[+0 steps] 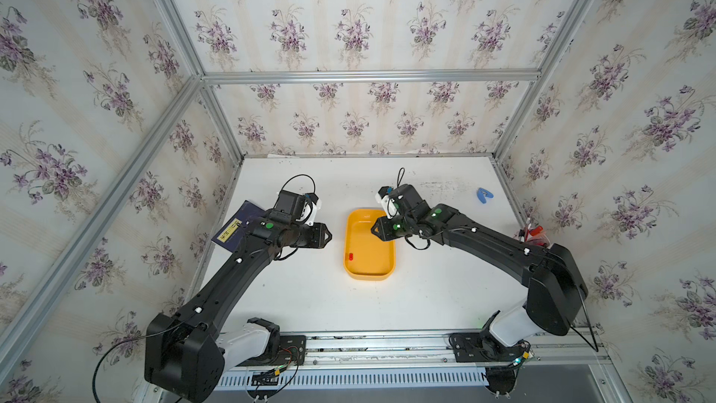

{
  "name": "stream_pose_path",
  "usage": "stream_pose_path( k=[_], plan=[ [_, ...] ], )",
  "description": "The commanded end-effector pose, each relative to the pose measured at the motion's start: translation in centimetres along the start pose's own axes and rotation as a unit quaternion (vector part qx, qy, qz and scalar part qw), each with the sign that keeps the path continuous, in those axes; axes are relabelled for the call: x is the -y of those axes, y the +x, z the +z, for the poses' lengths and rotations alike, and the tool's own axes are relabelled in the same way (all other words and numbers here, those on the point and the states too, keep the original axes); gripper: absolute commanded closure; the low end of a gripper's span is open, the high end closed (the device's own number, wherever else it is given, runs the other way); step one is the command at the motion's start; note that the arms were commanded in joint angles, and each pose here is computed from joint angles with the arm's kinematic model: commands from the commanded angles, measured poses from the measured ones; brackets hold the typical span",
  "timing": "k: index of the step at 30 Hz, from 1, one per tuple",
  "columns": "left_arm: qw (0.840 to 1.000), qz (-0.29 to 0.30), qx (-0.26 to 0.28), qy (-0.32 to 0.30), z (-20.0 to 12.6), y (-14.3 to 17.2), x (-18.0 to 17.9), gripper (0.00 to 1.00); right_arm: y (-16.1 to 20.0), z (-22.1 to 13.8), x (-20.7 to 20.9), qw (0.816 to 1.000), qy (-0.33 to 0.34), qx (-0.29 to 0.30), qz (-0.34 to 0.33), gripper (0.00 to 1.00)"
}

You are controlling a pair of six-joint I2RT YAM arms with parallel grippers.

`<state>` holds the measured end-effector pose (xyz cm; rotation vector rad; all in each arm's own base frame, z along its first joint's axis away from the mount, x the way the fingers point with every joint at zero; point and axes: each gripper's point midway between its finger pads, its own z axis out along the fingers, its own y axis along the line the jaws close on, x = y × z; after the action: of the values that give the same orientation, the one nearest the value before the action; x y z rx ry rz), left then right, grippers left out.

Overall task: Take the screw protection sleeves out of the storage box
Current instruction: Adjust the storage box at the center of the board.

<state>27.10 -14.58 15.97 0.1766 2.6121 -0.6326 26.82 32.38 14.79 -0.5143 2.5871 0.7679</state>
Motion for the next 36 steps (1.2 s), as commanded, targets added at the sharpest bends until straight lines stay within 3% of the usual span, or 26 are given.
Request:
stream_pose_path(
  k=[1, 5, 18, 28, 36],
  plan=[
    [1.000, -0.015, 0.013, 0.018, 0.2, -0.3, 0.6, 0.56, 2.1, 1.2, -1.8, 0.998, -0.016, -0.043, 0.037, 0.69],
    [0.999, -0.022, 0.002, 0.030, 1.0, 0.5, 0.9, 0.56, 3.4, 3.5, -1.3, 0.997, 0.012, -0.072, 0.033, 0.68],
    [0.998, -0.039, -0.035, 0.027, 3.4, 2.2, 1.1, 0.63, 5.6, 8.2, -1.4, 0.992, 0.014, -0.109, 0.058, 0.69],
    [0.991, -0.055, -0.086, -0.083, 7.6, 1.4, -0.4, 0.62, 2.8, 6.6, -0.1, 0.996, 0.035, -0.064, 0.047, 0.68],
    [0.983, -0.037, -0.142, -0.114, 10.7, 1.3, 0.2, 0.63, 1.8, 5.3, 1.8, 0.996, 0.042, -0.053, 0.061, 0.67]
  ],
)
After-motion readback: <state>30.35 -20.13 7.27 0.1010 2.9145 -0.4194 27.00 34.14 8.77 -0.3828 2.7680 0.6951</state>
